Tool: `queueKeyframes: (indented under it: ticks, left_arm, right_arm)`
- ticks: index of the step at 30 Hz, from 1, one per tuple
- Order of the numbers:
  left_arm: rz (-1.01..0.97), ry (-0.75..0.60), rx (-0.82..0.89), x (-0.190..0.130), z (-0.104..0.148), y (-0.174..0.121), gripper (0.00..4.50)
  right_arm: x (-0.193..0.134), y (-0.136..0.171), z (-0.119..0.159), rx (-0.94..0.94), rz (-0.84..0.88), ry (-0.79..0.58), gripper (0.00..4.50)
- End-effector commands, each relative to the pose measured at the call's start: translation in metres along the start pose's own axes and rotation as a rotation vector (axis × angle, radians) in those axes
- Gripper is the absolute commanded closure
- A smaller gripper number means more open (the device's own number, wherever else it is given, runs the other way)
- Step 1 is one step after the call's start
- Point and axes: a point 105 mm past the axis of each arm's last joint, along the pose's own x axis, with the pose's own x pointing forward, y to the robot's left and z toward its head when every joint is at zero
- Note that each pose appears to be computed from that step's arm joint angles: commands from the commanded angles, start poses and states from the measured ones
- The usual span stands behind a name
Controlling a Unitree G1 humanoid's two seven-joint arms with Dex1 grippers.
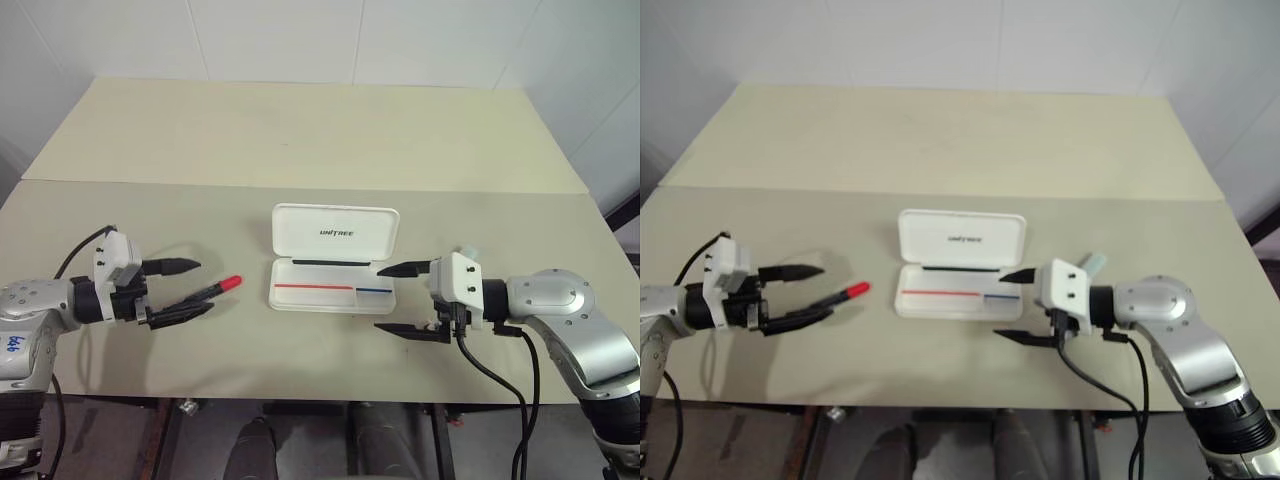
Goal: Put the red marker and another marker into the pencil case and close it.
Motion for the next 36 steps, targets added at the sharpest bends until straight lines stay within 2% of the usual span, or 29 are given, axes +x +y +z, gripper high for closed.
queueKeyframes:
  ticks: [1,6,12,15,20,25,31,36]
  left_arm:
    - [-0.009,0.11,-0.013,-0.006,-0.015,0.009,0.0]
    - [-0.061,0.206,-0.016,-0.003,-0.031,0.018,0.0]
    - [-0.112,0.193,0.004,0.01,-0.03,0.024,0.0]
    - [-0.119,0.191,0.02,0.014,-0.028,0.028,0.65]
    - [-0.116,0.173,0.038,0.018,-0.022,0.033,2.29]
    - [-0.096,0.074,0.086,0.021,0.004,0.038,3.87]
    - [-0.155,-0.105,0.173,0.022,0.057,0.03,3.89]
    - [-0.188,-0.195,0.223,0.02,0.09,0.022,3.89]
  right_arm:
    - [-0.006,-0.006,0.011,-0.039,-0.027,-0.02,0.26]
    - [-0.009,-0.005,0.011,-0.036,-0.045,-0.018,0.26]
    - [-0.011,-0.004,0.01,-0.032,-0.078,-0.009,0.26]
    - [-0.012,-0.004,0.01,-0.028,-0.096,-0.007,0.21]
    - [-0.016,-0.005,0.01,-0.025,-0.118,-0.001,0.21]
    - [-0.024,-0.009,0.009,-0.027,-0.147,-0.004,0.21]
    - [-0.034,-0.007,0.011,-0.021,-0.145,-0.056,0.21]
    - [-0.039,-0.002,0.009,-0.005,-0.12,-0.082,0.21]
